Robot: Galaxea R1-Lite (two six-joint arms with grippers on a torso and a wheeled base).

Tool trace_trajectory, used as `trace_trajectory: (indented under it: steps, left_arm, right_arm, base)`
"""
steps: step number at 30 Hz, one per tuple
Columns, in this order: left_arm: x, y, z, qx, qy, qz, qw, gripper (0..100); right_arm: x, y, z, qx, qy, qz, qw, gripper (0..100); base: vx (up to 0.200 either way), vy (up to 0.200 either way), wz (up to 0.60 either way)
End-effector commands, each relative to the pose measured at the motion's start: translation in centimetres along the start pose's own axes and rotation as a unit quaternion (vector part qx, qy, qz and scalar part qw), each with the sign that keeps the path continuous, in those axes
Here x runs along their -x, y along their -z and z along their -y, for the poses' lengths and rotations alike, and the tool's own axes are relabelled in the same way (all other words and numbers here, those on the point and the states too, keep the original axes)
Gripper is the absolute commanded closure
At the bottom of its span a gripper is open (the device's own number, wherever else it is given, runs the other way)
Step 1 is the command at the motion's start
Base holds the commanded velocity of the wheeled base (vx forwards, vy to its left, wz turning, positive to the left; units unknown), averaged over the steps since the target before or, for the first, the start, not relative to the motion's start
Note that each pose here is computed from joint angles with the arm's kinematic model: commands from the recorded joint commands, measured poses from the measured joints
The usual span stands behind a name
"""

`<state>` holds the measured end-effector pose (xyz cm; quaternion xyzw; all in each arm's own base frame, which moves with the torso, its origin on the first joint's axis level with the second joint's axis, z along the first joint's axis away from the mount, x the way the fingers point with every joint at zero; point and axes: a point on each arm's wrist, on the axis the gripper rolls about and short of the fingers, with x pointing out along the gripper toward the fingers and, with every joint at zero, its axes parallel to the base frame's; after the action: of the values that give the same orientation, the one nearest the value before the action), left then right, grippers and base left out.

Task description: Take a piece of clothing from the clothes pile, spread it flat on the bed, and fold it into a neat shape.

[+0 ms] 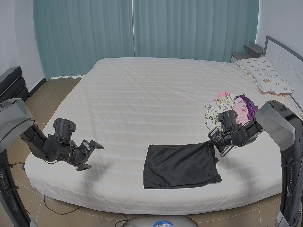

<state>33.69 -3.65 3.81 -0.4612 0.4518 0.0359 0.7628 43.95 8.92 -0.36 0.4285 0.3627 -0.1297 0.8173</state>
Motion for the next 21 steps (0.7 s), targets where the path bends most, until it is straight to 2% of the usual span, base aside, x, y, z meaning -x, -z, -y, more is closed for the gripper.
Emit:
trace_trajectory:
  steps: [1, 7, 10, 11, 12, 13, 14, 17, 18, 19, 20, 21]
  left_arm:
    - [0.0, 0.0, 0.0, 0.0, 0.0, 0.0, 1.0, 0]
    - [0.0, 0.0, 0.0, 0.0, 0.0, 0.0, 1.0, 0]
    - [0.0, 0.0, 0.0, 0.0, 0.0, 0.0, 1.0, 0]
    - [0.0, 0.0, 0.0, 0.0, 0.0, 0.0, 1.0, 0]
    - [0.0, 0.0, 0.0, 0.0, 0.0, 0.0, 1.0, 0]
    - [0.0, 0.0, 0.0, 0.0, 0.0, 0.0, 1.0, 0]
    - [0.0, 0.0, 0.0, 0.0, 0.0, 0.0, 1.0, 0]
    - [-0.1, 0.0, -0.1, 0.0, -0.001, -0.001, 1.0, 0]
    - [-0.1, 0.0, -0.1, 0.0, -0.001, -0.001, 1.0, 0]
    - [-0.1, 0.0, -0.1, 0.0, -0.001, -0.001, 1.0, 0]
    - [-0.1, 0.0, -0.1, 0.0, -0.001, -0.001, 1.0, 0]
    - [-0.1, 0.0, -0.1, 0.0, -0.001, -0.001, 1.0, 0]
  right_arm:
    - [-0.9, -0.1, 0.4, -0.003, 0.002, 0.004, 1.0, 0]
    - [0.7, -0.9, 1.5, 0.002, 0.013, 0.005, 0.9999, 0]
    - [2.7, -1.0, 2.2, 0.034, 0.006, -0.019, 0.9992, 0]
    - [3.9, -0.9, 2.9, 0.068, -0.01, -0.04, 0.9968, 0]
    - [3.9, -0.9, 2.9, 0.068, -0.01, -0.04, 0.9968, 0]
    - [4.8, -0.6, 4.2, 0.111, -0.03, -0.05, 0.9922, 0]
    - [4.9, -0.4, 4.6, 0.125, -0.037, -0.051, 0.9901, 0]
    - [5.5, 1.1, 7.0, 0.199, -0.064, -0.06, 0.976, 0]
    - [5.6, 1.2, 7.0, 0.202, -0.066, -0.061, 0.9754, 0]
    - [5.8, 1.8, 7.9, 0.229, -0.084, -0.064, 0.9677, 0]
    - [6.0, 2.0, 8.4, 0.241, -0.092, -0.068, 0.9638, 0]
    - [6.0, 2.1, 8.4, 0.242, -0.093, -0.069, 0.9634, 0]
  base:
    - [0.0, 0.0, 0.0]
    - [0.0, 0.0, 0.0]
    - [0.0, 0.0, 0.0]
    - [0.0, 0.0, 0.0]
    - [0.0, 0.0, 0.0]
    - [0.0, 0.0, 0.0]
    - [0.0, 0.0, 0.0]
    - [0.0, 0.0, 0.0]
    - [0.0, 0.0, 0.0]
    - [0.0, 0.0, 0.0]
    - [0.0, 0.0, 0.0]
    - [0.0, 0.0, 0.0]
